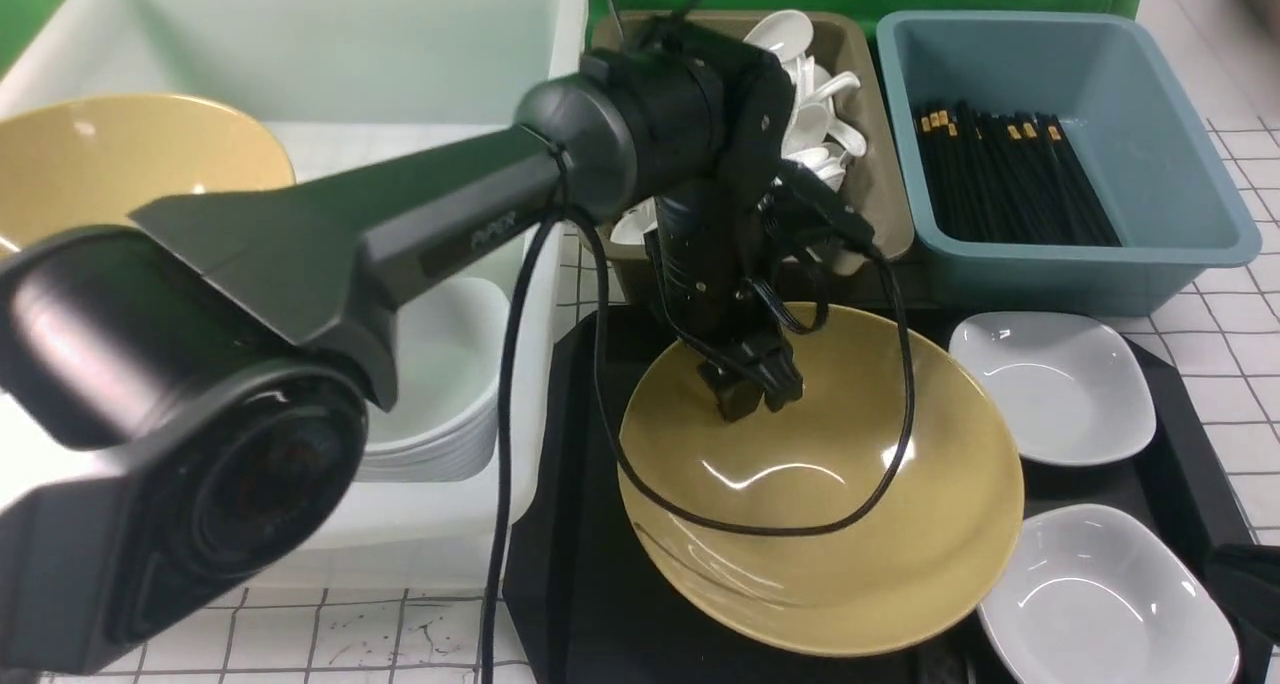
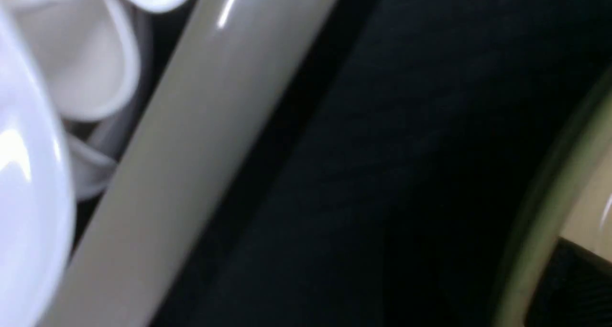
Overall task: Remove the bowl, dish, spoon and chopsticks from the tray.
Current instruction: Use the left arm to grab the yellow noodle bowl on the left, then use the left arm to put the noodle bowl into the large storage box on the left
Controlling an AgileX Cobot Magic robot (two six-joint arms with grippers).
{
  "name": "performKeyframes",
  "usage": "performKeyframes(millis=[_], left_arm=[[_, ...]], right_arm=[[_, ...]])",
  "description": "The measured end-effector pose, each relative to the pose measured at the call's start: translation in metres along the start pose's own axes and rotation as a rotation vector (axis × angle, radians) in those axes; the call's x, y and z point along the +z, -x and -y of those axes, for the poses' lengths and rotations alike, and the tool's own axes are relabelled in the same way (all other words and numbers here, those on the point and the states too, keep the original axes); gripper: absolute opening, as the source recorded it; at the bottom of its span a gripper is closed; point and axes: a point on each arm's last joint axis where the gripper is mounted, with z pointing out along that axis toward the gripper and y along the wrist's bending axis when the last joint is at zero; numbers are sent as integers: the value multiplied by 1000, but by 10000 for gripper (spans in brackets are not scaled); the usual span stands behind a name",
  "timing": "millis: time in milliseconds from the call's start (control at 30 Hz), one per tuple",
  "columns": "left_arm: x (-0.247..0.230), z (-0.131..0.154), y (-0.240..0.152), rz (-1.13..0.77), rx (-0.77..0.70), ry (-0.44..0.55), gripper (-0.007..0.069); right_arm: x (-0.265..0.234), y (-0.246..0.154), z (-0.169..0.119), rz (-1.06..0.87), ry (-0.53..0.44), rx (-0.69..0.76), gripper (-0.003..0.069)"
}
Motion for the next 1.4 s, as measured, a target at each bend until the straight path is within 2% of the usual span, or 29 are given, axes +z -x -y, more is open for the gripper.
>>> performKeyframes(millis=[100,267,333,433,733,867,900,1000,1100,1133,1200,1233,1300,1400], left_arm=[[-9,1,0,14,0,-5,190],[-43,-4,-8,79,-36,-39,39],[-60,-14,-15,127,-68,-41,11],[-84,-29,-25,214,-110,-52,6],[-117,-53,-43,429,-196,-253,6],[-147,-60,-59,492,-222,-228,6],[-184,-66,-81,554,-251,-166,6],[-233,-78,-123,633,-352,-53,5],[-276,-101,-197,672,-583,128,5],[-277,-99,-198,671,-586,129,5],[-276,-117,-250,629,-787,198,5],[-269,-125,-271,601,-880,202,5],[-247,-138,-309,550,-1054,178,4],[-225,-145,-355,512,-1222,160,4]], right_arm=[[2,-2,0,0,-4,2,54],[2,-1,1,21,-14,-4,55],[2,-1,1,26,-16,-14,55],[2,-1,2,27,-17,-19,57],[2,0,2,32,-20,-28,67],[2,0,2,33,-20,-29,69],[2,0,2,33,-20,-29,70],[2,0,2,33,-20,-29,71],[2,0,2,33,-20,-30,73],[2,0,2,33,-20,-30,74],[2,0,2,34,-21,-31,76],[2,0,2,33,-21,-31,76],[2,0,2,35,-21,-31,77],[2,1,2,43,-25,-32,78]])
